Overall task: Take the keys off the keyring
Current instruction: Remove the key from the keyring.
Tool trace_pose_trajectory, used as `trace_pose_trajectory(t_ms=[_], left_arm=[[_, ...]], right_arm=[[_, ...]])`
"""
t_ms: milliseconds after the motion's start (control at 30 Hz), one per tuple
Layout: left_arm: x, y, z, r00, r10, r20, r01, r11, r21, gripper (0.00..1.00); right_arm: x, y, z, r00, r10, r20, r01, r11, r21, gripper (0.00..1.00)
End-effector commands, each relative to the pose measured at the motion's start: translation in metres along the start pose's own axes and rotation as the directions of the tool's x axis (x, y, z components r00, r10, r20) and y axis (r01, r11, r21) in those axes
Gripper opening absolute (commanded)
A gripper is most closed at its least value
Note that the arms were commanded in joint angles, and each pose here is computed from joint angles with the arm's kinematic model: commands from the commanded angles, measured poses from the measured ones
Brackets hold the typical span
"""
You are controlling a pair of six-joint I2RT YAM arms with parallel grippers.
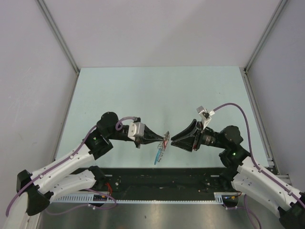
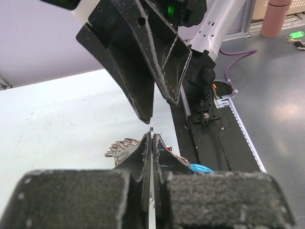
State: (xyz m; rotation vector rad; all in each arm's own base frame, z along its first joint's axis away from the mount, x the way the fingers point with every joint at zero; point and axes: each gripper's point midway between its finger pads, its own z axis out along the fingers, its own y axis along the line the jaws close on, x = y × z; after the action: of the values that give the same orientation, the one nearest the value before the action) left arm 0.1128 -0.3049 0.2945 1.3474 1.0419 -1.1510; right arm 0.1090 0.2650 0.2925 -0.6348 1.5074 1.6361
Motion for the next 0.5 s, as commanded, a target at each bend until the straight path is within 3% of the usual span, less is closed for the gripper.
trace_pose_trajectory(t_ms=[0, 467], left_arm=[[-0.038, -0.002, -0.001, 0.994, 0.061, 0.086, -0.063, 0.998, 0.028, 0.0], [-0.046, -0.004, -0.001, 0.993, 0.048, 0.111, -0.052, 0.998, 0.035, 0.01]], right_arm=[[-0.004, 0.009, 0.004, 1.0, 0.015, -0.008, -0.016, 0.998, -0.059, 0.41], [0.003, 0.012, 0.018, 0.999, 0.037, -0.039, -0.042, 0.992, -0.118, 0.41]])
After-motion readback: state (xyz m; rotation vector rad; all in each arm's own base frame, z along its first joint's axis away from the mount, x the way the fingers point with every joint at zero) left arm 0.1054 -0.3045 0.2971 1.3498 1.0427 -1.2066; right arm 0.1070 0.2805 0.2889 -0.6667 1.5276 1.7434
